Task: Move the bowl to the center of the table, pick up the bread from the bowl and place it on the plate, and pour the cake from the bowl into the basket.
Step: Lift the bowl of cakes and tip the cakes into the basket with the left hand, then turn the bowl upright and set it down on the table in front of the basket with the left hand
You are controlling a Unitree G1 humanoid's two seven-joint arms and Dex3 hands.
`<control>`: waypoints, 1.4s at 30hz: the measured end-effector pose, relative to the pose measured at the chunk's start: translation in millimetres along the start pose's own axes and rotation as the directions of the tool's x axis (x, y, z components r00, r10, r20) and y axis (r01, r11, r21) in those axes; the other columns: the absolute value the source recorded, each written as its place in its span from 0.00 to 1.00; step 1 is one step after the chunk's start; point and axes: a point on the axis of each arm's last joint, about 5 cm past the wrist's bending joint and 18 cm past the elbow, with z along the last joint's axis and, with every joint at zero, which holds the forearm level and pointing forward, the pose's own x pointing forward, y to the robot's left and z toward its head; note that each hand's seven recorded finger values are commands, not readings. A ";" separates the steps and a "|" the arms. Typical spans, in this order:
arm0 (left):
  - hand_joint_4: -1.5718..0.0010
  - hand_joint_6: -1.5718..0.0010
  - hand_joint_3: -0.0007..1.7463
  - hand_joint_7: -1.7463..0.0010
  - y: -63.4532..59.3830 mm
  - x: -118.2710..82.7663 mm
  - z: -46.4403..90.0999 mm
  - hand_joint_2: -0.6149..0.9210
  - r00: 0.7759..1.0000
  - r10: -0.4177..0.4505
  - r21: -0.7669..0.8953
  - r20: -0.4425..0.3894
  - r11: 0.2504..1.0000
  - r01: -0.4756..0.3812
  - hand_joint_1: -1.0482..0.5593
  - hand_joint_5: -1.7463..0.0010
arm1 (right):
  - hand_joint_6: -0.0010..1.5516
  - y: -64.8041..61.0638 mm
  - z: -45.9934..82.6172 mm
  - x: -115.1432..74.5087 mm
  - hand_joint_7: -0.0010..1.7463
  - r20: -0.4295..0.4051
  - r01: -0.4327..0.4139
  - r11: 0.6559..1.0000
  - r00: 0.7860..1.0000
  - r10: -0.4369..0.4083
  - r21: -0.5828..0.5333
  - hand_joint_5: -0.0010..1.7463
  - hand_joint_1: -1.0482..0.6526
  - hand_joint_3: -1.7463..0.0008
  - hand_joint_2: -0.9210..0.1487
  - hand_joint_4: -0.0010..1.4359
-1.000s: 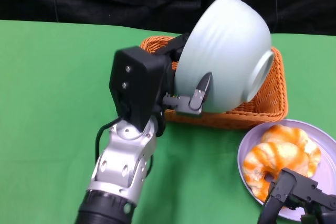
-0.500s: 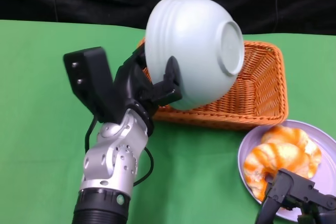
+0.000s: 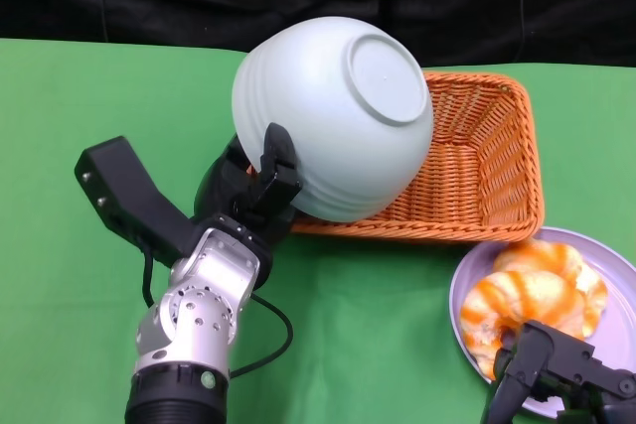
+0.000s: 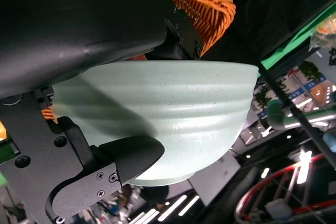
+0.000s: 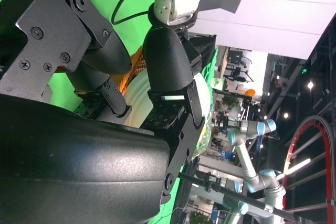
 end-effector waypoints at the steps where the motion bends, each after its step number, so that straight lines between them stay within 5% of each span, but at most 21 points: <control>1: 0.30 0.44 0.98 0.00 1.3 0.0 -0.6 0.58 1.000 -0.006 -0.016 -0.003 1.000 0.006 0.50 0.00 | 0.53 0.2 0.0 0.1 0.91 -0.001 -0.001 1.000 1.000 0.001 0.002 1.00 0.69 0.00 0.66 0.66; 26: 0.32 0.43 0.95 0.01 3.1 -1.3 -1.1 0.57 0.997 -0.070 0.025 0.008 0.997 0.070 0.51 0.00 | 0.52 2.0 0.0 0.4 0.94 -0.014 -0.018 1.000 1.000 0.018 0.022 1.00 0.71 0.00 0.63 0.67; 28: 0.33 0.44 0.92 0.01 0.0 -10.4 8.2 0.58 0.972 -0.220 0.307 0.084 0.934 0.185 0.52 0.00 | 0.52 1.6 0.2 0.9 0.94 -0.022 -0.026 0.999 0.999 0.027 0.024 1.00 0.72 0.00 0.62 0.67; 31: 0.33 0.44 0.89 0.03 -3.9 -26.1 20.7 0.57 0.888 -0.448 0.615 0.106 0.731 0.296 0.51 0.00 | 0.52 -0.1 1.1 1.5 0.94 -0.024 -0.032 0.999 0.999 0.033 0.022 1.00 0.72 0.00 0.61 0.67; 37: 0.33 0.43 0.84 0.03 9.3 -36.9 18.9 0.61 0.879 -0.463 0.731 0.112 0.637 0.243 0.51 0.00 | 0.51 -1.0 1.3 2.1 0.95 -0.023 -0.034 0.999 0.999 0.035 0.020 1.00 0.72 0.00 0.61 0.67; 42: 0.33 0.43 0.84 0.03 5.7 -40.1 21.1 0.60 0.850 -0.510 0.767 0.131 0.595 0.239 0.51 0.00 | 0.51 -1.1 1.3 2.3 0.95 -0.022 -0.034 0.999 0.999 0.034 0.020 1.00 0.71 0.00 0.61 0.66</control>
